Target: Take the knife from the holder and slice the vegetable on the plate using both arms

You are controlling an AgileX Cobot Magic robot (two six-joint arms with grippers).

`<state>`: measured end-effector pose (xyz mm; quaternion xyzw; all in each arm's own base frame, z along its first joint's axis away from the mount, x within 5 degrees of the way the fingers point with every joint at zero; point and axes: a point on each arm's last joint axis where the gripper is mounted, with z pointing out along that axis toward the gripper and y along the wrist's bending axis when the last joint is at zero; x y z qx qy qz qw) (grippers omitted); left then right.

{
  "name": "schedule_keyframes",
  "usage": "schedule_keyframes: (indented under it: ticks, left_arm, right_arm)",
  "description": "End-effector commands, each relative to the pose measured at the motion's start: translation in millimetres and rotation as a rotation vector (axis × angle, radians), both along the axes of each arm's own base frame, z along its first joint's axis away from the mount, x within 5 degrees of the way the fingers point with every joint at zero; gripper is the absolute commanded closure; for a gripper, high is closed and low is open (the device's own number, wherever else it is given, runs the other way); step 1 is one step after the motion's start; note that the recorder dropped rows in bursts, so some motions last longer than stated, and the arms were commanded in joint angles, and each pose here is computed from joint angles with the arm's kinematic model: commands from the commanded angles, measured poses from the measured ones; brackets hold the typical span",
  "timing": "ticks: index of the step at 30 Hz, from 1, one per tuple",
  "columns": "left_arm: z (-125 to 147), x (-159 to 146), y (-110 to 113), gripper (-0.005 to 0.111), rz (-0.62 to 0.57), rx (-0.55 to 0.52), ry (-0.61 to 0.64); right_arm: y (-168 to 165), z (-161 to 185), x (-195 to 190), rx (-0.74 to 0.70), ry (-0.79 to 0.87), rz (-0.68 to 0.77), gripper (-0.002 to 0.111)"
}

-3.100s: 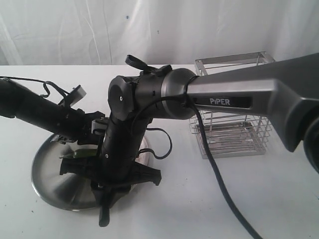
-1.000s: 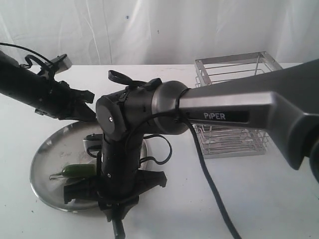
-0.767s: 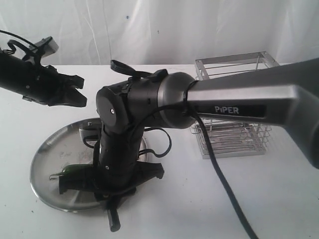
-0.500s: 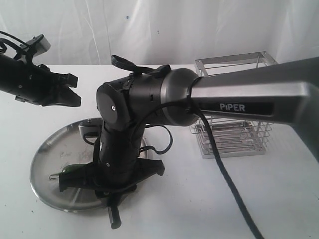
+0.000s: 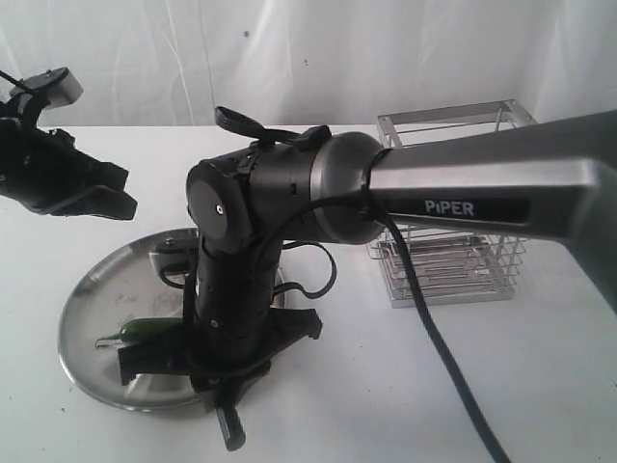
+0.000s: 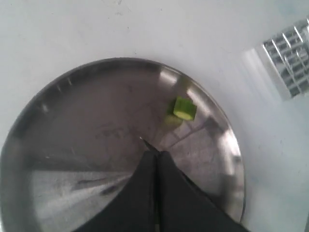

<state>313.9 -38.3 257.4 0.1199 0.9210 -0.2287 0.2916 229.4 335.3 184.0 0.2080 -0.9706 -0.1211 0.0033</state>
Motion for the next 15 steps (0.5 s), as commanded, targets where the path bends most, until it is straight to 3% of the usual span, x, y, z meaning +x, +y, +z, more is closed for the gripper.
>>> schedule_keyframes:
  ticks: [1,7,10,15]
  left_arm:
    - [10.4,-21.2,0.7,0.107,-0.197,0.115,-0.022]
    - [10.3,-42.2,1.5,0.107,-0.501,0.24,-0.001]
    - [6.1,-45.5,1.0,0.107,-0.631,0.282,-0.057]
    - [-15.7,-59.6,-7.9,0.093,-0.838,0.237,-0.182]
  right_arm:
    - [-5.8,14.9,-1.3,0.02,-0.014,0.061,0.108]
    - [-23.1,43.5,11.7,0.082,-0.062,0.037,0.108]
    - [-35.0,65.5,17.2,0.146,-0.095,0.052,0.108]
    - [-56.0,85.5,29.2,0.179,-0.144,0.048,0.108]
